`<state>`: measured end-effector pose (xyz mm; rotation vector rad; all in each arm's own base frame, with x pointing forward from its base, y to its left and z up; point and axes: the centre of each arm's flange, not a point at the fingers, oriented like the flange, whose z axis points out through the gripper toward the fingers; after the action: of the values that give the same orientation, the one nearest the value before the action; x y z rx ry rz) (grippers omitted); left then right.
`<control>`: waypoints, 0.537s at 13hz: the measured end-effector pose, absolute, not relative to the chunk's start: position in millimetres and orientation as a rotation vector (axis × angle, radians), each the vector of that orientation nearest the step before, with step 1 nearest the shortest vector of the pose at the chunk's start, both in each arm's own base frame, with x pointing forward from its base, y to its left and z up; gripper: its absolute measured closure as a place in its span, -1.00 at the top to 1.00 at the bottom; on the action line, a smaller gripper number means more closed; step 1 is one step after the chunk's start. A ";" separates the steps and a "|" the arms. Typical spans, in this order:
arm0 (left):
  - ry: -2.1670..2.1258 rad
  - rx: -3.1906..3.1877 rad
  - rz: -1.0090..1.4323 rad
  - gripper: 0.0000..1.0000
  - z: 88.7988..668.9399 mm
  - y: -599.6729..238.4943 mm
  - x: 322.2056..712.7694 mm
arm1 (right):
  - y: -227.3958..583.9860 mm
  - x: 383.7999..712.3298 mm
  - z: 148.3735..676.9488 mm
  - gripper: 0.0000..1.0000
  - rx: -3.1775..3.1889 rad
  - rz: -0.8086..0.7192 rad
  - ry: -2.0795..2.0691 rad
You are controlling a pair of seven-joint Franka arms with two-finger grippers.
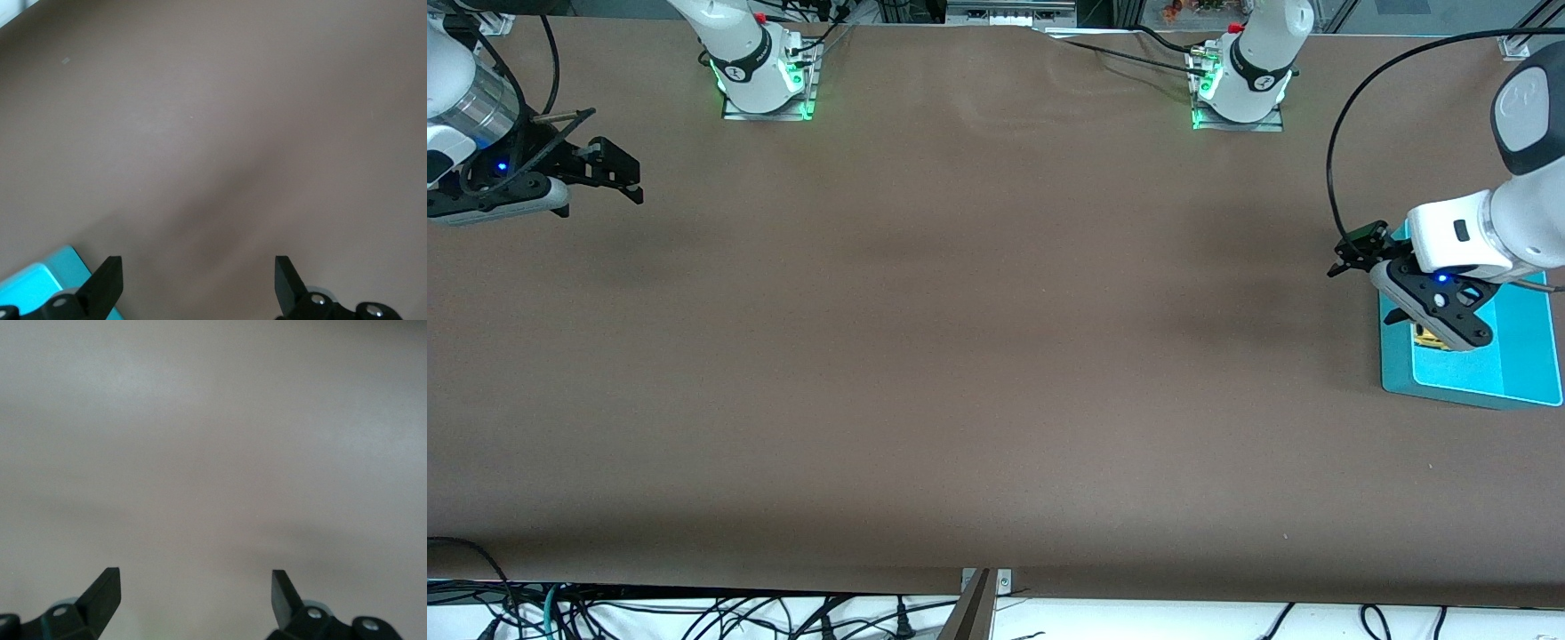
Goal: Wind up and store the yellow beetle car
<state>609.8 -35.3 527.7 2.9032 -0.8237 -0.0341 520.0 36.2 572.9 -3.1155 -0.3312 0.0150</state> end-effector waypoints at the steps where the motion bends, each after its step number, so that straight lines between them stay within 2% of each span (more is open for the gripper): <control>1: -0.699 2.938 -0.046 1.00 534.5 -44.0 605.7 | 36.5 520.0 573.0 1.00 -3.115 0.015 -0.332; 7: -0.170 3.034 -0.184 1.00 560.8 -54.9 582.4 | 39.3 519.8 572.9 1.00 -3.114 0.015 -0.340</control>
<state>582.4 -54.9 560.8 3.0335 -0.1704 -0.1844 519.8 39.3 572.9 -3.1145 -0.3405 0.0154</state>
